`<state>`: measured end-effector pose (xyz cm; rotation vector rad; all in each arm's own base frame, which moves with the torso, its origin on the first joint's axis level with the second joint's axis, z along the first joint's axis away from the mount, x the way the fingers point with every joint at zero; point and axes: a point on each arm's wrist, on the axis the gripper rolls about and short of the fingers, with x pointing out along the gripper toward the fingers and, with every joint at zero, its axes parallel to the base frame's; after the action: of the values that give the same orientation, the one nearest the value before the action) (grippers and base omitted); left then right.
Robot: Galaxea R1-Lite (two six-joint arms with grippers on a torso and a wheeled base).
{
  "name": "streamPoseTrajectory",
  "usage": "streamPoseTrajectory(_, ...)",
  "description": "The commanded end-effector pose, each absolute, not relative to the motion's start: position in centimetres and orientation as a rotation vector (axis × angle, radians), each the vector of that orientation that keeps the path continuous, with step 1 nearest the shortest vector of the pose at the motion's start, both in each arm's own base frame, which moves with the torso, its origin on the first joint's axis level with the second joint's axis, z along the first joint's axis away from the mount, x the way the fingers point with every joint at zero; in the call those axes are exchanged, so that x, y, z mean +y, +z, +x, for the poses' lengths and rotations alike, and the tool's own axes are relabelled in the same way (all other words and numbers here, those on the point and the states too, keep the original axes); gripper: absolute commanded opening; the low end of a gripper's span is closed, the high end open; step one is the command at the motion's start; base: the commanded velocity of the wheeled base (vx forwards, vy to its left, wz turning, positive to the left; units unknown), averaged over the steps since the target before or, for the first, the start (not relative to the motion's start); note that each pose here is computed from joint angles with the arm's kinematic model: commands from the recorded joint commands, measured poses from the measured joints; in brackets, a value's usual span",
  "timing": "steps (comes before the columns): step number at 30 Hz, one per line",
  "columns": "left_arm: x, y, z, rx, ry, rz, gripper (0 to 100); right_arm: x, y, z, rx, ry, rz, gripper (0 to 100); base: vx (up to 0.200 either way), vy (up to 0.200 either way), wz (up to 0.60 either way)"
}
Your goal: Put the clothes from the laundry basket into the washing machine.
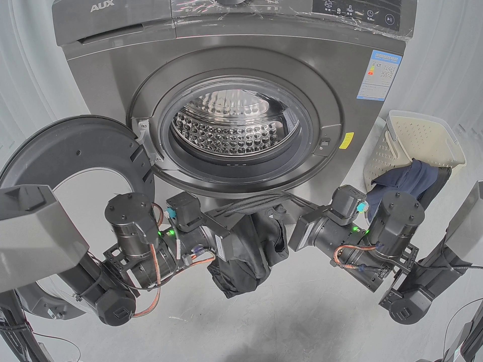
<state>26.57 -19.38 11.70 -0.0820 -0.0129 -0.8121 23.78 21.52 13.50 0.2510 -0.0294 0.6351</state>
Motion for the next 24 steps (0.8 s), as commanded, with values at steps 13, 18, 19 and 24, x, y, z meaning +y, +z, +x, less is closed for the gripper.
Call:
streamPoseTrajectory(13, -17.0, 17.7, 23.4, -0.174, -0.878, -0.129, 0, 21.0, 11.3, 21.6, 0.058, 0.680, 0.206, 100, 0.000, 0.000, 0.00)
streamPoseTrajectory(18, -16.9, 18.1, 23.5, -0.200, -0.874, -0.135, 0, 20.2, 10.0, 21.1, 0.115, 0.671, 0.177, 100, 0.000, 0.000, 0.00)
streamPoseTrajectory(19, -16.7, 18.5, 23.3, -0.214, -0.873, -0.137, 0, 20.0, 9.6, 21.0, 0.134, 0.675, 0.167, 100, 0.000, 0.000, 0.00)
streamPoseTrajectory(24, -16.2, 19.8, 22.6, -0.248, -0.906, -0.163, 0, 19.4, 8.3, 22.0, 0.172, 0.639, 0.150, 100, 0.000, 0.000, 0.00)
